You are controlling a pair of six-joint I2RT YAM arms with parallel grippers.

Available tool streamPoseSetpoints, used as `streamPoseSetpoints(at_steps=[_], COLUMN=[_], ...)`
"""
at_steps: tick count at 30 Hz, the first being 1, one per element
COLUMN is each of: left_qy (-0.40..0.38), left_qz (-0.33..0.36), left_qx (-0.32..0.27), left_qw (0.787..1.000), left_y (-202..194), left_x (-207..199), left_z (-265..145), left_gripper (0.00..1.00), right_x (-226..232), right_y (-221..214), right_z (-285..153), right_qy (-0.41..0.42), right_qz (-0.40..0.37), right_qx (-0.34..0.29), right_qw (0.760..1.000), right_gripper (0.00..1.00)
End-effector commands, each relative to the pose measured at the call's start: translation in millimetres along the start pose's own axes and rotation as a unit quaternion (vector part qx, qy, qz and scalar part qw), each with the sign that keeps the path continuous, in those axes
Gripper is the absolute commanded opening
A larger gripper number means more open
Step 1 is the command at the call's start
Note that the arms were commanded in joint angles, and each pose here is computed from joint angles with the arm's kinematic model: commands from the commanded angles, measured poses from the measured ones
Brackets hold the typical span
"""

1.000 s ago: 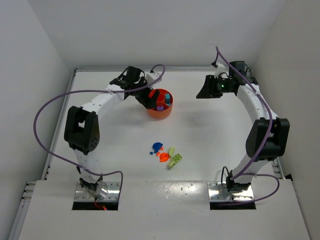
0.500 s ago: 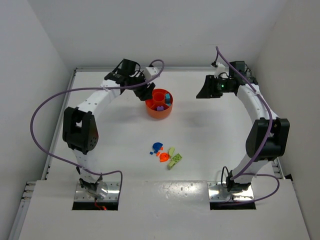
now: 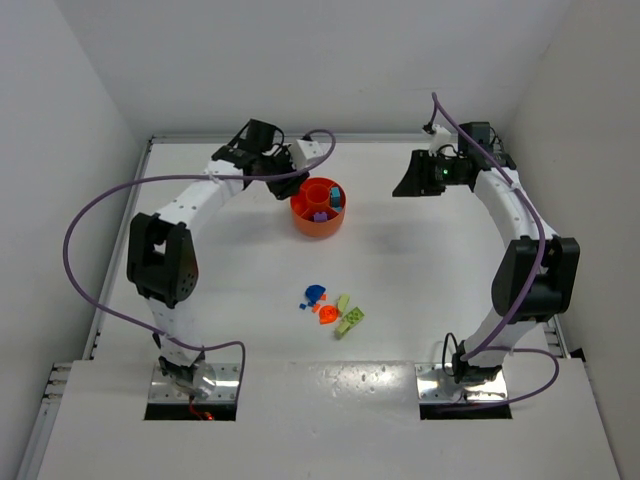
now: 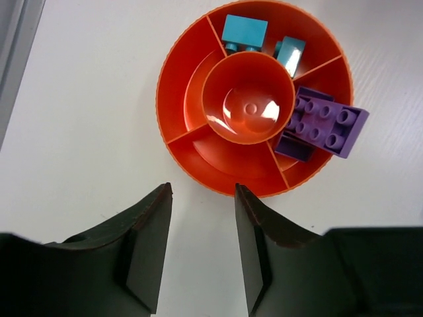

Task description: Sort the legos into containers by color

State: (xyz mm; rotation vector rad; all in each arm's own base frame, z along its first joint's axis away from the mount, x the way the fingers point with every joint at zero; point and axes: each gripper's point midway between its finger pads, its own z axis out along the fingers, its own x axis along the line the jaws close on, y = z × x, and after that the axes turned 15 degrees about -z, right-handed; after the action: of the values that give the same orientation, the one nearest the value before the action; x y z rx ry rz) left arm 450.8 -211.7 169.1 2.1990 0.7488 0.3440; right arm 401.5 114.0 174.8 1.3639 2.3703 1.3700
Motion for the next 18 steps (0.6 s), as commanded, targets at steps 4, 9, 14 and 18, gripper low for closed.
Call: streamPoseSetpoints(at_steps=[4, 9, 14, 18], left_qy=[0.019, 0.012, 0.008, 0.009], left_qz=[0.059, 0.073, 0.08, 0.078], left_qx=[0.019, 0.028, 0.03, 0.032], left_qw=[0.998, 0.997, 0.996, 0.996], left_y=[-8, -16, -19, -21], left_x=[2, -14, -23, -26], left_z=[12, 19, 25, 28], left_gripper=[0.52, 0.49, 0.48, 0.48], right_x=[12, 10, 10, 10], right_y=[16, 14, 14, 14], right_z=[-11, -8, -8, -8], right_qy=[0.006, 0.007, 0.007, 0.007], right_qz=[-0.034, -0.031, -0.031, -0.031], right_qx=[-0.029, -0.025, -0.025, -0.025], right_qw=[0.999, 0.999, 0.999, 0.999], right_gripper=[0.48, 0.48, 0.48, 0.48])
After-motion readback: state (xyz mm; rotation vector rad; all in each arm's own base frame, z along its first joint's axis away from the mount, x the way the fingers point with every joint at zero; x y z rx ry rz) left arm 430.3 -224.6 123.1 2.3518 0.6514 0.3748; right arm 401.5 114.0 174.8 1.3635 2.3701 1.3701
